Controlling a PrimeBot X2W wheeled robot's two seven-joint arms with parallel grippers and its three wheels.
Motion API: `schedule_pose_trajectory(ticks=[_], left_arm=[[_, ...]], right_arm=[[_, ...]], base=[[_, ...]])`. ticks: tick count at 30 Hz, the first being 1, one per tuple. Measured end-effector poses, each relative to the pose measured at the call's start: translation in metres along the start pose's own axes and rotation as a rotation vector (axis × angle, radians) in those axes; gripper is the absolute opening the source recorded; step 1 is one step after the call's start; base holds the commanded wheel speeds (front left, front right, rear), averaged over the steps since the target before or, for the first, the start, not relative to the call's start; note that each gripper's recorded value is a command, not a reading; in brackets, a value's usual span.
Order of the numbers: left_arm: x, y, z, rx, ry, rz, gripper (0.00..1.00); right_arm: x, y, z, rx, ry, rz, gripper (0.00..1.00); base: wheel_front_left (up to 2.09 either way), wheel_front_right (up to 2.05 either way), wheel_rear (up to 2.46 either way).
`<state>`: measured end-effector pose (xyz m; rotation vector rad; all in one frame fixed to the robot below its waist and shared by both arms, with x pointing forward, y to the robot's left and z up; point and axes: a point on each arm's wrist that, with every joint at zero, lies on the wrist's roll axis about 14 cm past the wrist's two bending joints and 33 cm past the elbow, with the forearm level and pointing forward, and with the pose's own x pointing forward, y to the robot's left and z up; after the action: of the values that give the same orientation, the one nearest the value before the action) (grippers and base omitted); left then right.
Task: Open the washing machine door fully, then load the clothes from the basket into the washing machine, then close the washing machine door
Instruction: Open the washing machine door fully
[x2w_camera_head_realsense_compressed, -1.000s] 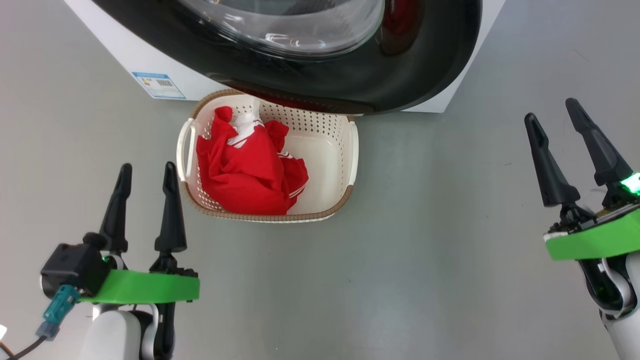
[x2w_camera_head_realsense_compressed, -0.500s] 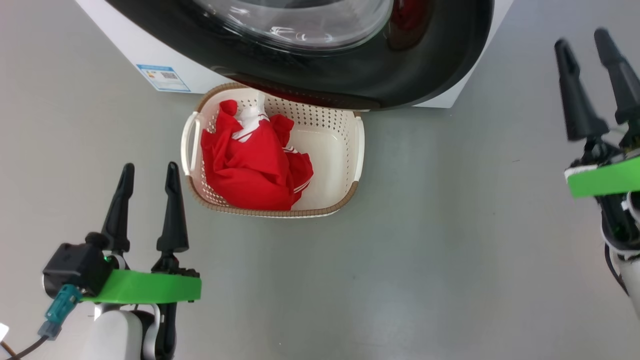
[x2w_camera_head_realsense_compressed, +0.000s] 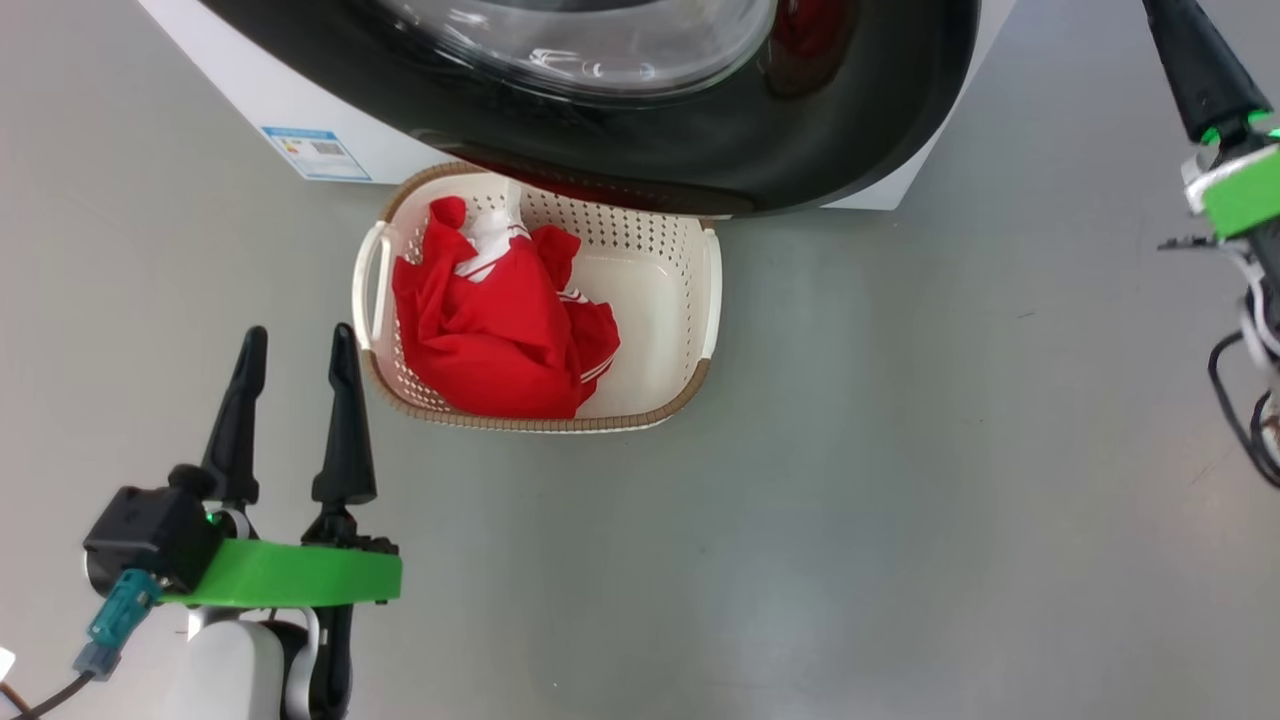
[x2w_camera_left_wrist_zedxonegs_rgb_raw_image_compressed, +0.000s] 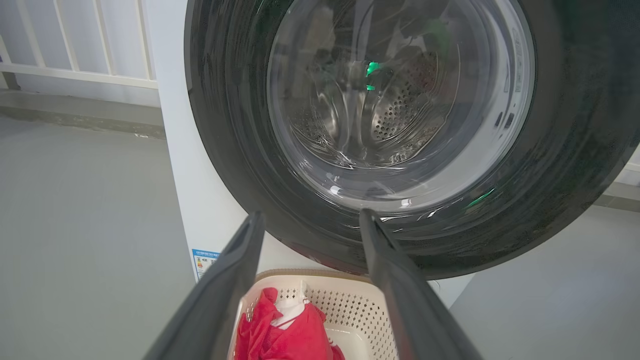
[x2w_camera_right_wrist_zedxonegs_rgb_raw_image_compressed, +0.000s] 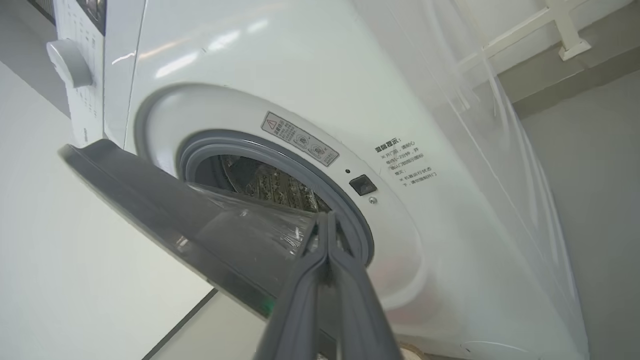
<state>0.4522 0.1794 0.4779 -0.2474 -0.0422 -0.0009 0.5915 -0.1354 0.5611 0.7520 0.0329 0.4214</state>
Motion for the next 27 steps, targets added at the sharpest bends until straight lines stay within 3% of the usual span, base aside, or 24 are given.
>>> schedule_pose_trajectory(ticks=[8,18,27], left_arm=[[0.000,0.003,-0.006,0.003,0.014,0.008,1.00],[0.000,0.009,-0.012,0.009,0.032,0.022,1.00],[0.003,0.014,-0.012,0.009,0.028,0.036,1.00]], right_arm=[[0.021,-0.021,-0.007,0.243,0.133,-0.060,0.00],[0.049,-0.006,-0.020,0.421,0.322,-0.001,0.00],[0.066,0.003,-0.037,0.437,0.464,0.017,0.00]], base=[[0.00,0.00,0.00],[0.00,0.00,0.00],[0.00,0.00,0.00]])
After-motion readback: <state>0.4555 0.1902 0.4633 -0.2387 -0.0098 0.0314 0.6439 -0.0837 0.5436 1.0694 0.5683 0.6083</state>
